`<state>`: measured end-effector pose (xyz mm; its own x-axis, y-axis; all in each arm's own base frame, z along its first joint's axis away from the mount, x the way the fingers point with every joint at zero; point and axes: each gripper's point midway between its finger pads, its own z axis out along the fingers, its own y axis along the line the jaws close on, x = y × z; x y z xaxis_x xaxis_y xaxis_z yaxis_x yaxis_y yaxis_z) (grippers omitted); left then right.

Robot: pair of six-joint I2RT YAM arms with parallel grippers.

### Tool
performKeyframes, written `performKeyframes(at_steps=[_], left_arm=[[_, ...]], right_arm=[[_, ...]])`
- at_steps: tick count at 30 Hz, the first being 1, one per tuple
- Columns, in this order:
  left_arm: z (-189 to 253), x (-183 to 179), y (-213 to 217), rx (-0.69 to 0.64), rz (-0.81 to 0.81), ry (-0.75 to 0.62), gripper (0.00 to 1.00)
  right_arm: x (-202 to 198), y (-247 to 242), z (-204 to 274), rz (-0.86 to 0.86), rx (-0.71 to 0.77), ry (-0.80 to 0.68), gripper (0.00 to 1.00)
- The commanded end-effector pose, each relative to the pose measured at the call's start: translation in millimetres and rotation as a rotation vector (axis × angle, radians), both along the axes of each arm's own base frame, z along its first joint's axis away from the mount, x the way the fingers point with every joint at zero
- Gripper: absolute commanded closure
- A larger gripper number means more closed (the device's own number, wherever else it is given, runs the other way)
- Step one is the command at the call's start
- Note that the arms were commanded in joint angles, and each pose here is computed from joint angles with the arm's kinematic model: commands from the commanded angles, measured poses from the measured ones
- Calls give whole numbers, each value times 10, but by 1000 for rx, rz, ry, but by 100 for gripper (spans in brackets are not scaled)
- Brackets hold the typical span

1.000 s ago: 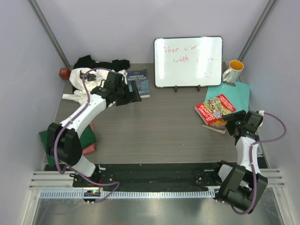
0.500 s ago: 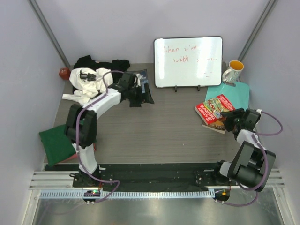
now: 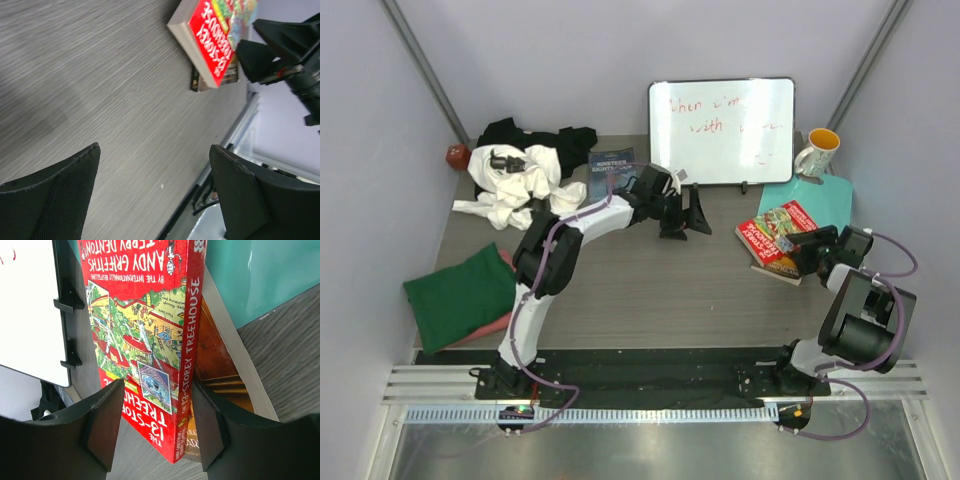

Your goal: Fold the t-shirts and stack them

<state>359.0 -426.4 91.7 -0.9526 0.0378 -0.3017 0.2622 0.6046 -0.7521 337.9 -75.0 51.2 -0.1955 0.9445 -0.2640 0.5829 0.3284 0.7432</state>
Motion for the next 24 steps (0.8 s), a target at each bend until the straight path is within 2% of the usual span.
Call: performKeyframes(at_steps=[1, 6, 13, 18, 24], left_arm=[[37, 24, -261, -147, -3, 61, 10], [-171, -129, -509, -170, -10, 82, 9], [-403, -452, -1077, -259, -47, 144, 10], [-488, -471, -1328, -303, -3, 181, 10], [-625, -403, -1342, -246, 44, 139, 10]], right_arm=[[107, -15, 6, 20, -20, -14, 39], [104, 44, -84, 28, -20, 2, 40], [104, 160, -115, 53, -15, 9, 41], [22, 201, -186, 62, -17, 37, 42], [-96, 236, -255, 69, -25, 62, 44]])
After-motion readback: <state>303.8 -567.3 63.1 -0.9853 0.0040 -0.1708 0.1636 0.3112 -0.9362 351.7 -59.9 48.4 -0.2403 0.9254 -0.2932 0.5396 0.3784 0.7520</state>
